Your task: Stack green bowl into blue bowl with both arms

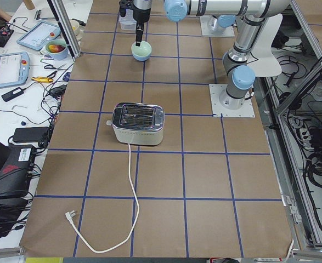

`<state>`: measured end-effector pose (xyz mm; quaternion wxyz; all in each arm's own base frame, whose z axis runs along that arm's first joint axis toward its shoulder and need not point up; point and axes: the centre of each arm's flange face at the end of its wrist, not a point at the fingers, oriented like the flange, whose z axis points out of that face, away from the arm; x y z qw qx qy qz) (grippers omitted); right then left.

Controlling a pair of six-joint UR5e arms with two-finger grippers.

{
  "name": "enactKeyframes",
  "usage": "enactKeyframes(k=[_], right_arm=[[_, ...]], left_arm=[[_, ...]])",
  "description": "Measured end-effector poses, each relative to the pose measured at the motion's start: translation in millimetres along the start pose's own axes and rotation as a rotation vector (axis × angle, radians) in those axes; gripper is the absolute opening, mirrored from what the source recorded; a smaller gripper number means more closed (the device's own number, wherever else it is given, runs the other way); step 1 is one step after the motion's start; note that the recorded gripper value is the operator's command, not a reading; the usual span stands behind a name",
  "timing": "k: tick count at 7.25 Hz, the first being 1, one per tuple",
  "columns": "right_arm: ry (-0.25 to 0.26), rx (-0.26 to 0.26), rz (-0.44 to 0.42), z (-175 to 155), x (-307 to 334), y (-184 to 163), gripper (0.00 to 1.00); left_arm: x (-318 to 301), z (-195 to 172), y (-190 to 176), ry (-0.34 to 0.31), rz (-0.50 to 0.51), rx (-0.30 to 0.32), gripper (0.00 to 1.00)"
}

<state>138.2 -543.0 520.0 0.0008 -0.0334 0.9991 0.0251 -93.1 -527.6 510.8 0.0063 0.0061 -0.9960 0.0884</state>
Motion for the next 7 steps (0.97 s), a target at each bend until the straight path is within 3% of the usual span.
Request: enactKeyframes(k=[3, 5, 7], right_arm=[[0.016, 0.05, -0.002, -10.5, 5.6, 30.2, 1.0], [0.015, 0.1, 0.041, -12.9, 3.5, 26.9, 1.0], [0.013, 0.11, 0.055, -12.8, 3.1, 25.2, 1.0]], left_arm=[[2.8, 1.7, -0.8, 0.001, -0.021, -0.003, 1.0], [4.8, 3.4, 0.1, 0.002, -0.019, -0.006, 1.0], [6.1, 3.5, 1.1, 0.002, -0.017, -0.007, 1.0]])
